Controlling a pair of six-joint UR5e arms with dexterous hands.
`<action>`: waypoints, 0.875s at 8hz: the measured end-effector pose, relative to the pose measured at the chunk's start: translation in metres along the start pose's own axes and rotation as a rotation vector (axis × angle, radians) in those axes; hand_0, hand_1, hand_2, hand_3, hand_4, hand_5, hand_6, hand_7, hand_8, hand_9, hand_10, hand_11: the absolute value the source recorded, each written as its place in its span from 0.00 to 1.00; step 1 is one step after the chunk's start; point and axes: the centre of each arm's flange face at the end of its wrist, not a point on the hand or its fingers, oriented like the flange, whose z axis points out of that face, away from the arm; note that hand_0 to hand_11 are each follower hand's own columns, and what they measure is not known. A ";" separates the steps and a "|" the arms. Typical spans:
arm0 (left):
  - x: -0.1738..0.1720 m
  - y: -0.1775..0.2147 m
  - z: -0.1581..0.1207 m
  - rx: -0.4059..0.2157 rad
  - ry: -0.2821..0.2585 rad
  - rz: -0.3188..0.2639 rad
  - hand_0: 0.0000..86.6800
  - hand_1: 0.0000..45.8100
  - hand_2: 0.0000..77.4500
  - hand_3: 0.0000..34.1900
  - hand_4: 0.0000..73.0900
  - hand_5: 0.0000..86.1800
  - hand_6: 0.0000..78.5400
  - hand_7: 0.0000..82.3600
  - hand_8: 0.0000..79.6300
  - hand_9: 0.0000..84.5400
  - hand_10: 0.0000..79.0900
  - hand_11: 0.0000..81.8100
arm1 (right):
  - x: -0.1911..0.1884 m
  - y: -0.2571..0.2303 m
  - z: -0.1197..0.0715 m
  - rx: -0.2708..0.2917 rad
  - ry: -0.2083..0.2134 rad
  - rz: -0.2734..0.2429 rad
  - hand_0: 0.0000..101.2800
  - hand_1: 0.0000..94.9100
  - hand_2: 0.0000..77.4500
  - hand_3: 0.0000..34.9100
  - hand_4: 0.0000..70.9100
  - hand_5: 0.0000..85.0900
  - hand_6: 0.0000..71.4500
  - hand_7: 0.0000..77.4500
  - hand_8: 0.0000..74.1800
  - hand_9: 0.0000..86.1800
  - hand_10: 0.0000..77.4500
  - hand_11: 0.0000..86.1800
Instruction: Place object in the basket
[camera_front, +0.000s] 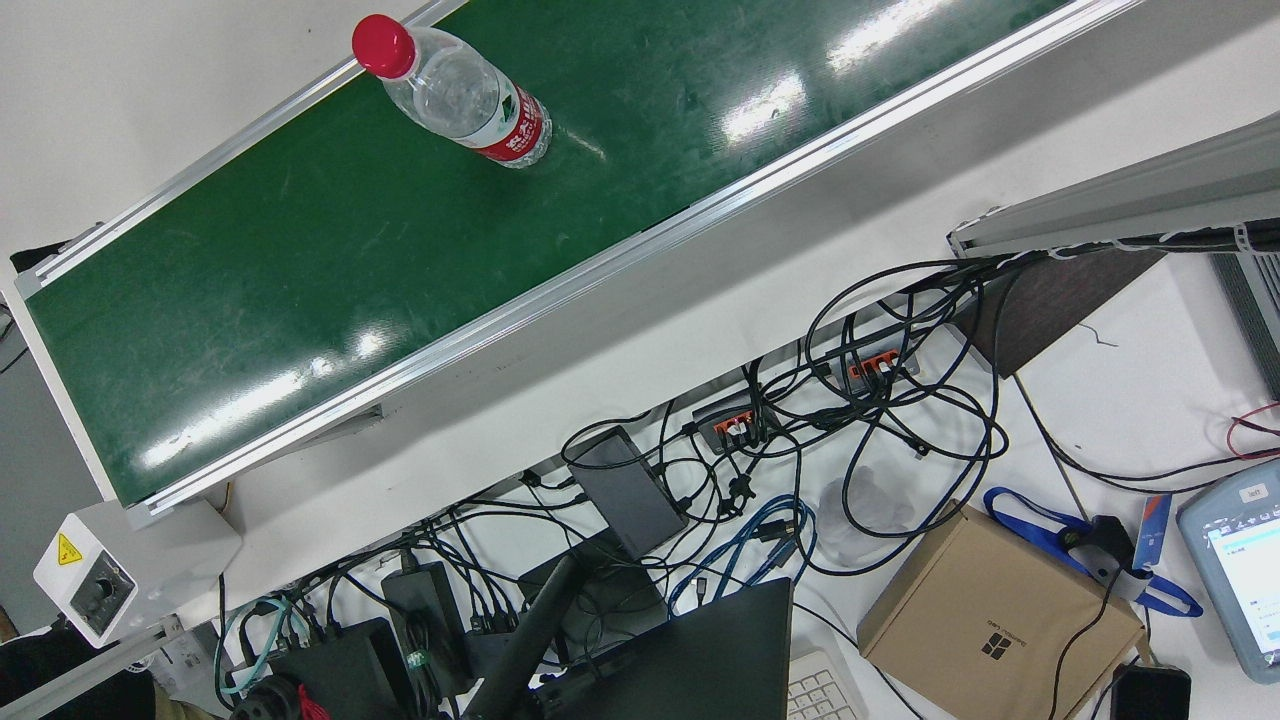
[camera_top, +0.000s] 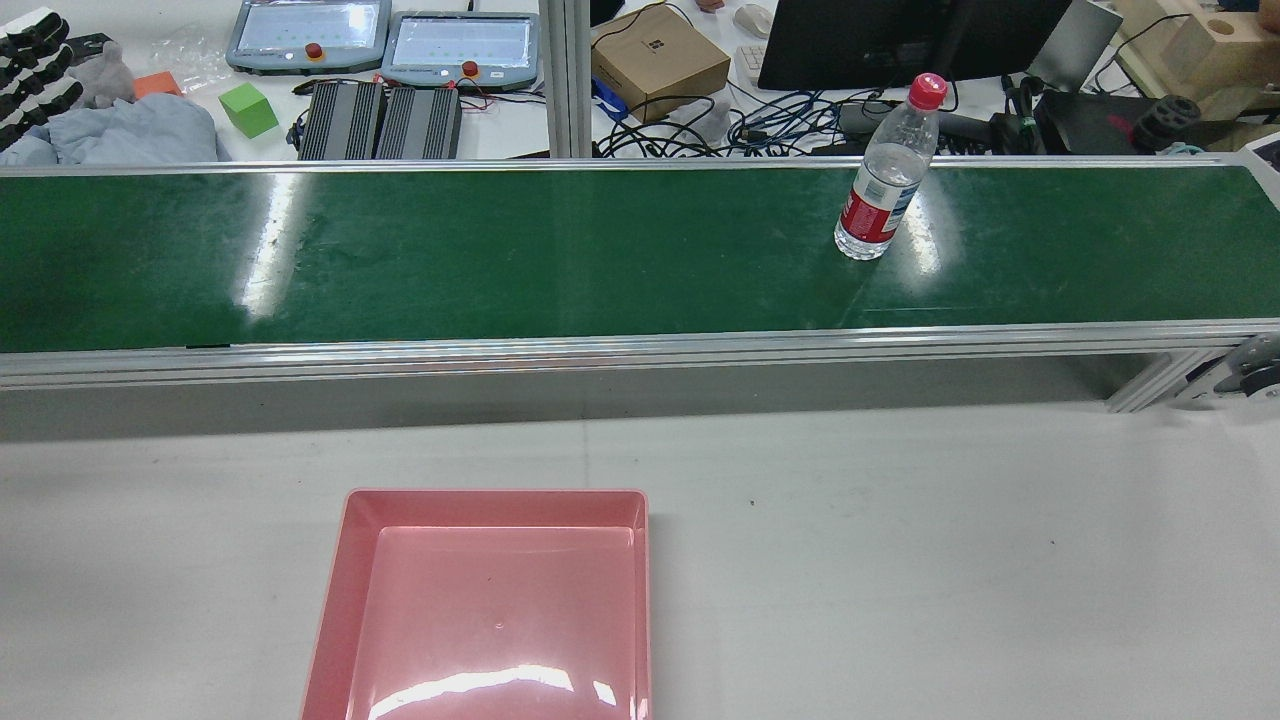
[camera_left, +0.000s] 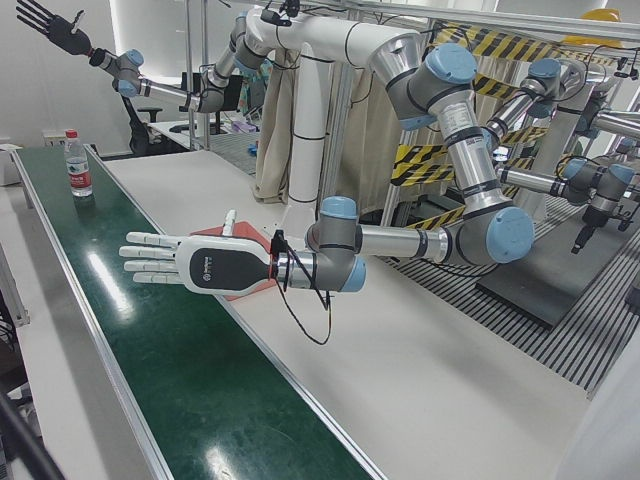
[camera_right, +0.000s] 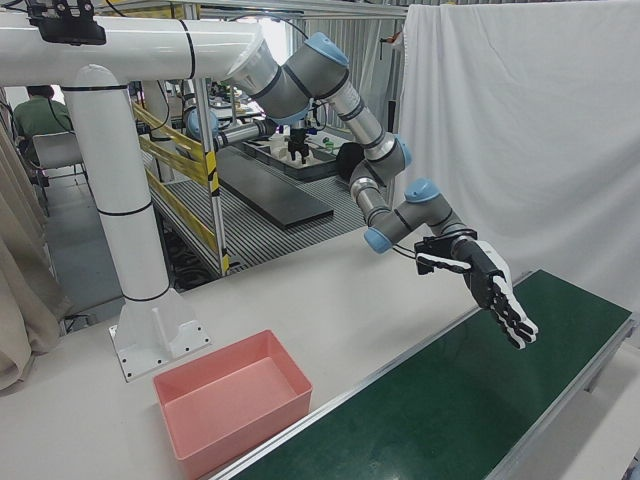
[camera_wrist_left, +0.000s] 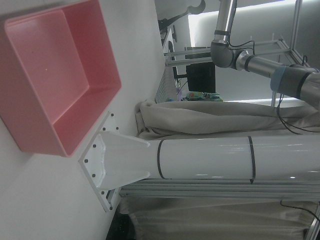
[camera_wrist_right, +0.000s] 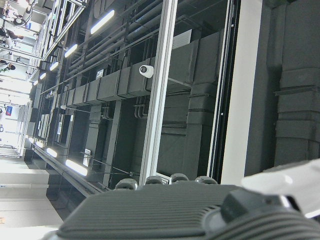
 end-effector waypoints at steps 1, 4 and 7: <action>0.000 0.000 0.000 0.000 0.000 0.000 0.57 0.04 0.01 0.02 0.09 0.05 0.01 0.01 0.01 0.01 0.03 0.05 | 0.000 0.000 0.000 0.000 0.000 0.000 0.00 0.00 0.01 0.00 0.01 0.00 0.00 0.01 0.00 0.00 0.01 0.00; -0.001 0.001 0.001 -0.002 -0.001 -0.001 0.56 0.04 0.01 0.02 0.10 0.05 0.01 0.01 0.00 0.01 0.03 0.05 | 0.000 0.000 0.000 0.000 0.000 0.000 0.00 0.00 0.01 0.00 0.01 0.00 0.00 0.01 0.00 0.00 0.01 0.00; 0.000 0.004 0.001 -0.009 0.000 0.000 0.56 0.04 0.01 0.02 0.10 0.05 0.01 0.01 0.00 0.00 0.03 0.05 | 0.000 0.000 0.000 0.000 0.000 0.000 0.00 0.00 0.01 0.01 0.01 0.00 0.00 0.01 0.00 0.00 0.01 0.00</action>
